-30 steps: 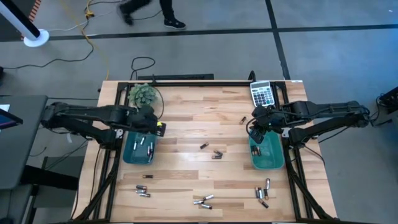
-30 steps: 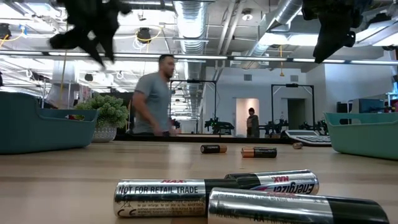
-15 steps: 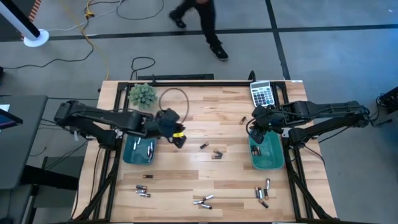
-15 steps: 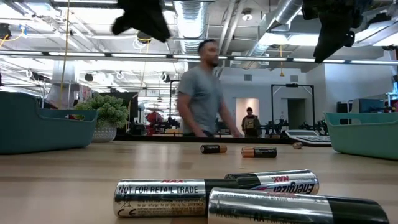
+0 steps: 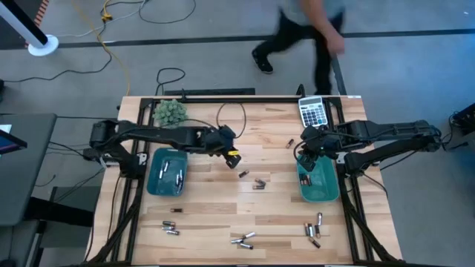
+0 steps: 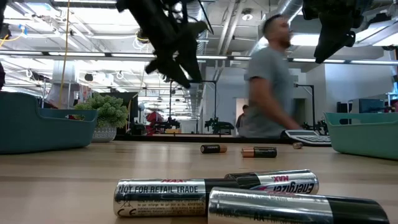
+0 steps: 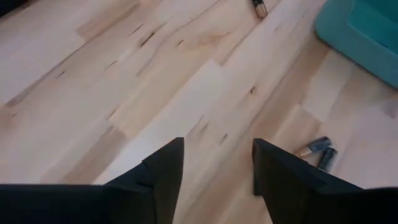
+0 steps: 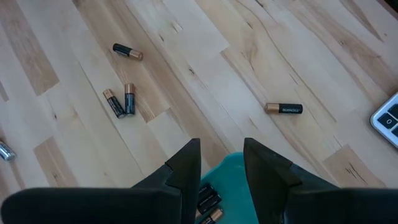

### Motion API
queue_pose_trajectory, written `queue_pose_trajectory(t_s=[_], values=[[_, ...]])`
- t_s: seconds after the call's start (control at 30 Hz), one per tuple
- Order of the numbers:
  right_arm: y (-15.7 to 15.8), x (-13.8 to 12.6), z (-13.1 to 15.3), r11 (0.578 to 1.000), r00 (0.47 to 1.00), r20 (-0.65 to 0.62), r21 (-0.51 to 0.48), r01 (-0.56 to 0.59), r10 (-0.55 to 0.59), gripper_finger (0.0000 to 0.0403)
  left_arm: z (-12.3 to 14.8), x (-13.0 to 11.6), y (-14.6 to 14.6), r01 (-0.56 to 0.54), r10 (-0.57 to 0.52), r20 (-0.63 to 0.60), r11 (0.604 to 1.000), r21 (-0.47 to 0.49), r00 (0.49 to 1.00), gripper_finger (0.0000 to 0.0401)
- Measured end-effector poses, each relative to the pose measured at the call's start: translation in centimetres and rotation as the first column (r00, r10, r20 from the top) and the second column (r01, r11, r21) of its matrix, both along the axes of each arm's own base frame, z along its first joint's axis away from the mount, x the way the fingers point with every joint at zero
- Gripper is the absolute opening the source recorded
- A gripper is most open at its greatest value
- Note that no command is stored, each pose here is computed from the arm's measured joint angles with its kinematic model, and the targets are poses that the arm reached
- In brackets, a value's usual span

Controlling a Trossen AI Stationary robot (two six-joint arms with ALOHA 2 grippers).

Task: Sort batteries
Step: Put the black battery into the green bin

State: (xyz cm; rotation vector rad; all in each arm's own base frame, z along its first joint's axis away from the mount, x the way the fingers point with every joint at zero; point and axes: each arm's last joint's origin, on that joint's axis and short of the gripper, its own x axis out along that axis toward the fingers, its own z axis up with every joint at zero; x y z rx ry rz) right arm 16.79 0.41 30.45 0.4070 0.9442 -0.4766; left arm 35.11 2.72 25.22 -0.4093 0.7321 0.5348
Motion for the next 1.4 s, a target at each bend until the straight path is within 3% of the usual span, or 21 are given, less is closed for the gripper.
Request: queue_pose_trajectory(t_s=[0.2, 0.4, 0.7, 0.87, 1.07, 1.2, 1.4], values=[[0.0, 0.0, 0.0, 1.000, 1.000, 0.004, 0.010, 0.016, -0.016, 0.0138, -3.1, 2.3, -0.6, 0.155, -0.156, -0.019, 0.988, -0.024, 0.988, 0.0192], [0.0, 0.0, 0.0, 1.000, 1.000, 0.006, 0.014, 0.024, -0.024, 0.0138, -5.9, 3.3, -1.8, 0.203, -0.205, -0.094, 0.979, -0.037, 0.974, 0.0190], [0.0, 0.0, 0.0, 1.000, 1.000, 0.006, 0.009, 0.016, -0.016, 0.0138, -5.4, 4.7, -2.7, 0.266, -0.265, -0.106, 0.964, -0.005, 0.958, 0.0190], [-0.5, 0.8, 0.1, 1.000, 0.999, 0.043, -0.020, -0.001, 0.002, 0.0138, -2.6, 3.3, -2.0, 0.252, -0.249, -0.151, 0.968, 0.003, 0.957, 0.0190], [-1.1, 4.6, 0.0, 0.994, 0.983, 0.161, -0.086, -0.071, 0.084, 0.0143, 1.0, 0.7, -2.3, 0.216, -0.204, -0.114, 0.971, 0.103, 0.972, 0.0189], [-0.9, 8.1, -1.2, 0.975, 0.975, 0.081, -0.094, -0.201, 0.209, 0.0162, 1.9, -2.3, -3.3, 0.169, -0.161, -0.071, 0.978, 0.126, 0.984, 0.0189], [-0.1, 14.1, -3.3, 0.914, 0.924, -0.087, -0.136, -0.382, 0.373, 0.0211, 1.9, -7.0, -4.9, 0.084, -0.085, 0.031, 0.996, 0.028, 0.996, 0.0189]])
